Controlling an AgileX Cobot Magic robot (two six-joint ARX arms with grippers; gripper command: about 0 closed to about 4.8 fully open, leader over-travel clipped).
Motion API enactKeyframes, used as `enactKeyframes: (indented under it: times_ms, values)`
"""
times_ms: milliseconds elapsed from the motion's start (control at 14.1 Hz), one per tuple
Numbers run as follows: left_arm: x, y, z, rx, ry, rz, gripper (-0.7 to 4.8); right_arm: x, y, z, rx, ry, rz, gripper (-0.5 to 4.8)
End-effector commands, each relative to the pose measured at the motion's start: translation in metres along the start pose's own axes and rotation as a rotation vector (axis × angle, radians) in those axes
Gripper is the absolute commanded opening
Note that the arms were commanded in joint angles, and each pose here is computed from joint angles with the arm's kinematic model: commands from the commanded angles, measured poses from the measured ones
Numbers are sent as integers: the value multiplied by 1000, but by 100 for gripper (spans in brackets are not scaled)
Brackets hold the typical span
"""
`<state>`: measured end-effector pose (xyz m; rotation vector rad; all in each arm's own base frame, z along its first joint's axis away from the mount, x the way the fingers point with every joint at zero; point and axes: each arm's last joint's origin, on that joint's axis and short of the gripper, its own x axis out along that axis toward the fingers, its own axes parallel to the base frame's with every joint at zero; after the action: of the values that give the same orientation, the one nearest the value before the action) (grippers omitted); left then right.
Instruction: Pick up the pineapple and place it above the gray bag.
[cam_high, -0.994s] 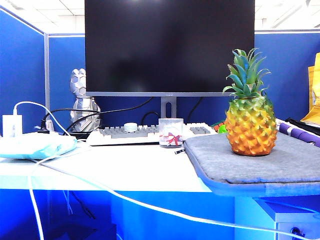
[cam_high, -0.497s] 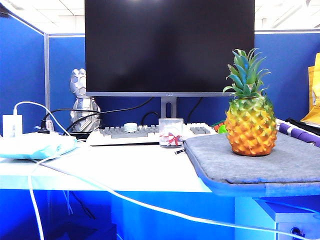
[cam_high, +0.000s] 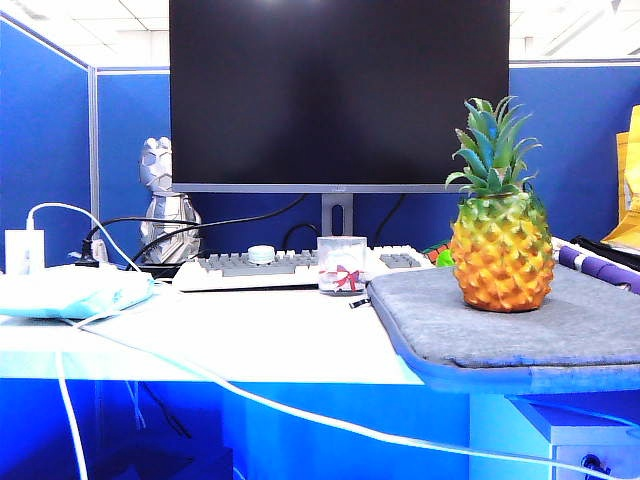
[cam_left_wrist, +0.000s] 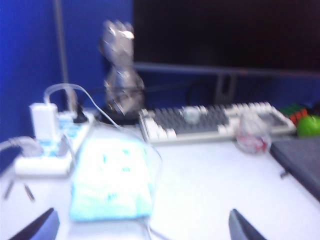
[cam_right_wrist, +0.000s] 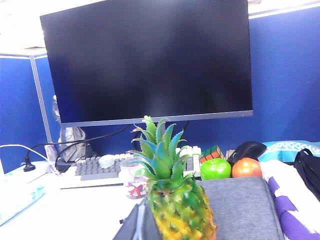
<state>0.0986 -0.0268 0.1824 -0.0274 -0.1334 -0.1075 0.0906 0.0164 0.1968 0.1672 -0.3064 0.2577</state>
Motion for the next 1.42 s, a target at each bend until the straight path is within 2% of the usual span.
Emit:
enactKeyframes:
  times_ms: [71,142,284,355,426,497,852,1135,1206,1419]
  values:
    - [0,2,0,87,-12,53,479,0,-2,-5,-11,27,-44,4]
    - [0,2,-2,99,7,55,436,0,-2,-6,-10,39,-46,4]
    - [-1,1,-8,116,66,35,154,0,-2,-6,-10,37,-45,-1]
    - [-1,1,-7,128,62,19,67,0,-2,-6,-10,38,-45,0]
    - [-1,1,-7,129,60,19,48,0,-2,-6,-10,38,-45,-1]
    - [-1,1,-8,137,66,17,-5,0,-2,-6,-10,39,-46,0]
    - [-1,0,-8,155,69,-23,-6,0,-2,-8,-9,58,-48,0]
    - [-1,0,-6,138,49,-20,-2,0,-3,-8,-9,60,-48,0]
    - [-1,0,-7,121,56,-20,18,0,-3,-9,-8,69,-50,0]
    - [-1,0,-9,127,78,-22,18,-1,-3,-13,-5,111,-55,0]
